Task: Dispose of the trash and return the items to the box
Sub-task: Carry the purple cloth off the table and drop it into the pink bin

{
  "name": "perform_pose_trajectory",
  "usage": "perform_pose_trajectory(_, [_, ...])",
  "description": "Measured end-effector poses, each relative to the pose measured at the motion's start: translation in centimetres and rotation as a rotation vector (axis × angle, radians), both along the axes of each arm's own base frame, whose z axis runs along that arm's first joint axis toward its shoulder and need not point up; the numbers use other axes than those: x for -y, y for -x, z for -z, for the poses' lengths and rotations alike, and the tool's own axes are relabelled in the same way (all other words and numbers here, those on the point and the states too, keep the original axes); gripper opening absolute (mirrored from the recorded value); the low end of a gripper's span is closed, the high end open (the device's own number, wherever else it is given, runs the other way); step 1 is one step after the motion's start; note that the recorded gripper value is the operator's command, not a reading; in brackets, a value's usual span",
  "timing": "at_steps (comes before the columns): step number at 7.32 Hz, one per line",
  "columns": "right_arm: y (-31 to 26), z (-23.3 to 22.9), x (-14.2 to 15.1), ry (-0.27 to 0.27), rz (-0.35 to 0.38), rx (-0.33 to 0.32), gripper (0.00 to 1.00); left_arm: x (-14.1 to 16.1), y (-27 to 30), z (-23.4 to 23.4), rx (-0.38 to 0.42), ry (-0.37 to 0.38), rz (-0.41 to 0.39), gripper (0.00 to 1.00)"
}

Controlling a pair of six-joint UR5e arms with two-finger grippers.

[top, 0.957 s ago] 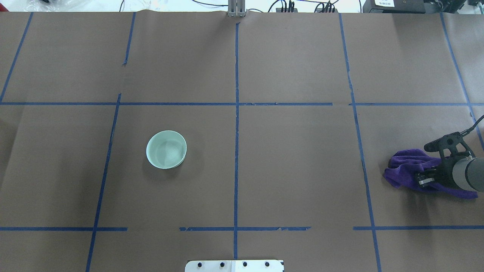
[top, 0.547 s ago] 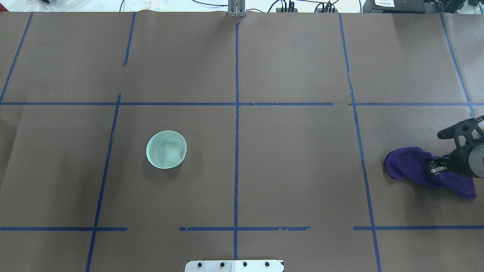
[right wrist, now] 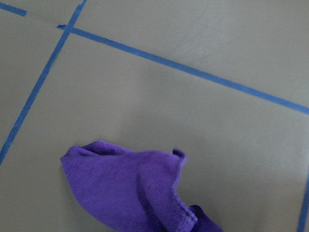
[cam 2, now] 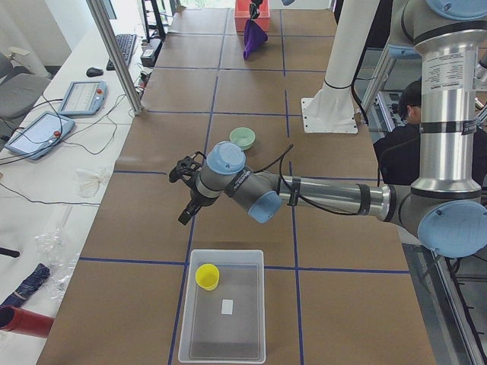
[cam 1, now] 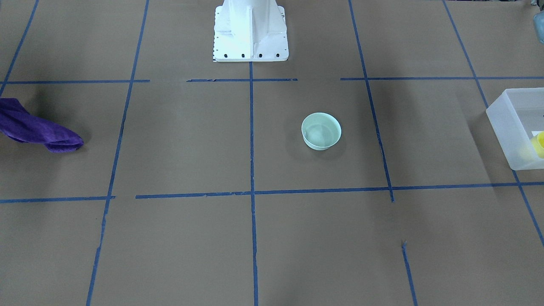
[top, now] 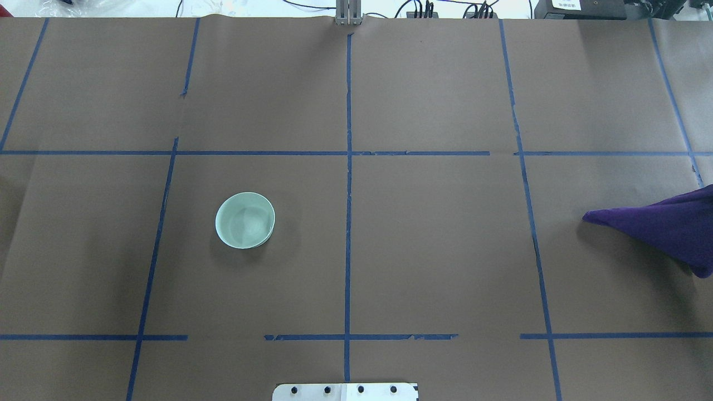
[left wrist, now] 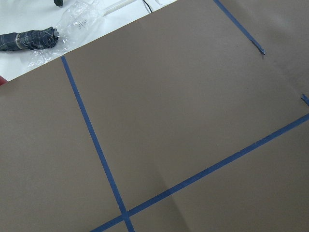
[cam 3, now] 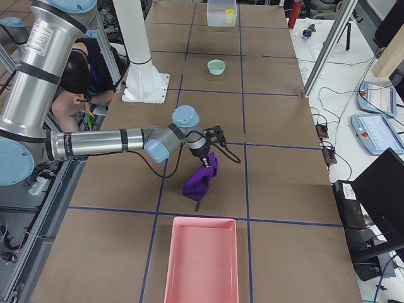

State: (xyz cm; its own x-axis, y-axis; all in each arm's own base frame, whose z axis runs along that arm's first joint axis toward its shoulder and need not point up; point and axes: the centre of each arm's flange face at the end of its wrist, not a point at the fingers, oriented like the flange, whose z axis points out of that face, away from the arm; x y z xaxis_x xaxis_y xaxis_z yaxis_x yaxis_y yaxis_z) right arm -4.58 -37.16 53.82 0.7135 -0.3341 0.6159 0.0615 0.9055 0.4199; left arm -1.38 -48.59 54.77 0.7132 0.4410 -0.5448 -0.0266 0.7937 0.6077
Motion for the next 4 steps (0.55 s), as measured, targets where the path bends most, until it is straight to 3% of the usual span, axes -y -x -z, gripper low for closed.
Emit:
perform_pose_trajectory(2, [-9.7,2.6,0.7,-0.025,0.031,-0.069,0.0,0.0,0.0,0.0,-0.002,0.001,0.002,1.0])
perform_pose_trajectory(4, [-20.6,5.7,3.7,-0.005,0.072,-0.123,0.0,0.0,0.0,0.0,-0.003,0.002,0.003,1.0])
